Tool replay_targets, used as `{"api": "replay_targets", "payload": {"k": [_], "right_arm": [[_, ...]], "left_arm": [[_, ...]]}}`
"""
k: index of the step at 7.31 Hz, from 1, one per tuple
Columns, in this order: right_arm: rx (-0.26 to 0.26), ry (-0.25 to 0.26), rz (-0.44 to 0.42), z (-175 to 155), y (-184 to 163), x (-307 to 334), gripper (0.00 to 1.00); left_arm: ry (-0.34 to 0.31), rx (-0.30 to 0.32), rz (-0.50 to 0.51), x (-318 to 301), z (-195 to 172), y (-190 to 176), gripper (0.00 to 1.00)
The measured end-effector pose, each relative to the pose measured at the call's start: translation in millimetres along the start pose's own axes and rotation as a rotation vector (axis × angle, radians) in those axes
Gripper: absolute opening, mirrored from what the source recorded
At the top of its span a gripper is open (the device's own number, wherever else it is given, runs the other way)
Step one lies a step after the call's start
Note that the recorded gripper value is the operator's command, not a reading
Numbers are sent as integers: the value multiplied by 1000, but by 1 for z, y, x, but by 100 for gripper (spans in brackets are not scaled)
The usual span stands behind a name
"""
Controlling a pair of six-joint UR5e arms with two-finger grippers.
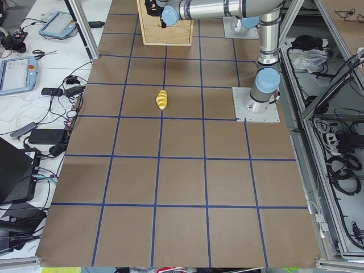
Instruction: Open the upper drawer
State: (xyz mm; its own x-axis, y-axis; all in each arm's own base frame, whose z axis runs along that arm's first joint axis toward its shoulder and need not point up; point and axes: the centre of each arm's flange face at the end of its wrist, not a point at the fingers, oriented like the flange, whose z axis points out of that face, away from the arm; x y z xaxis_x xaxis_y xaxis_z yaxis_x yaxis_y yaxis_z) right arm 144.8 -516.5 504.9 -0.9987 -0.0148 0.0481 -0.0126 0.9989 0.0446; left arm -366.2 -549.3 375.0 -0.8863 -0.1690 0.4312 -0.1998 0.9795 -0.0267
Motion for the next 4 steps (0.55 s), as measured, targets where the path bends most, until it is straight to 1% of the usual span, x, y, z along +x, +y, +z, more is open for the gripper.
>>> {"api": "replay_targets", "payload": {"k": [2, 4], "right_arm": [[0, 0, 0, 0, 0, 0, 100], [-1, 0, 1, 0, 0, 0, 100]], "left_arm": [[-7, 0, 7, -2, 1, -1, 100], [-29, 10, 26, -6, 3, -3, 100]]}}
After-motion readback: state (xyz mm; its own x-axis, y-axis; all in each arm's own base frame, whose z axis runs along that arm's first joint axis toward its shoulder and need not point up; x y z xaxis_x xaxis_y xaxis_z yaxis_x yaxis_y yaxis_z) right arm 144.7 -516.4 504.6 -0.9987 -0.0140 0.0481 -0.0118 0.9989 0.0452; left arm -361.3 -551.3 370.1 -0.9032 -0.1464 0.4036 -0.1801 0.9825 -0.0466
